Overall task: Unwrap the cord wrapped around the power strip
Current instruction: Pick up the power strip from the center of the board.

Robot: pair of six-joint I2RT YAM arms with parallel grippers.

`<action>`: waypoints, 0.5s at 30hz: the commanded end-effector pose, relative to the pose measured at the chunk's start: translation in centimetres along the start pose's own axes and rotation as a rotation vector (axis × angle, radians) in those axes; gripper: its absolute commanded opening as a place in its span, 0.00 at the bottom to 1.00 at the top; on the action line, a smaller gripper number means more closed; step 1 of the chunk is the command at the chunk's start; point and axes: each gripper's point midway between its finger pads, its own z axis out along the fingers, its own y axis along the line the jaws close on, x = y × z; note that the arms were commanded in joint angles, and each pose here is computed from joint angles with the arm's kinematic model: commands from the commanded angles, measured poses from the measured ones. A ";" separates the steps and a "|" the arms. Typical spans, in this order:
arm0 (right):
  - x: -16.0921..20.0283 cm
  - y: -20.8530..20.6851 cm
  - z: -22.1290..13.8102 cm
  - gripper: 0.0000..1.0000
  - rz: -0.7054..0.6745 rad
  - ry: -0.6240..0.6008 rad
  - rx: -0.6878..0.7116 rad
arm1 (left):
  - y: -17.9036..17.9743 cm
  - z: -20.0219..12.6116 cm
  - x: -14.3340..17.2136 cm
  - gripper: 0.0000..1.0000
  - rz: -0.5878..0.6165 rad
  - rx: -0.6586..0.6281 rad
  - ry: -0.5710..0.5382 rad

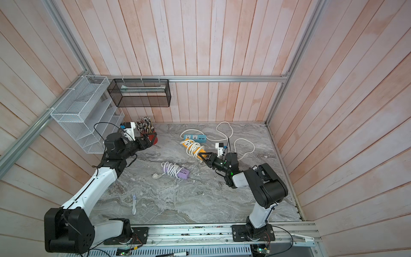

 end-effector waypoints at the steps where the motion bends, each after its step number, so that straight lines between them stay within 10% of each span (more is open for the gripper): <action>1: -0.2 5.1 -0.1 0.00 -0.127 0.064 -0.131 | -2.5 0.5 1.0 1.00 -0.115 0.223 0.077; 15: -0.3 8.5 -0.5 0.00 0.014 0.175 -0.233 | -4.5 2.1 2.5 1.00 -0.221 0.446 0.228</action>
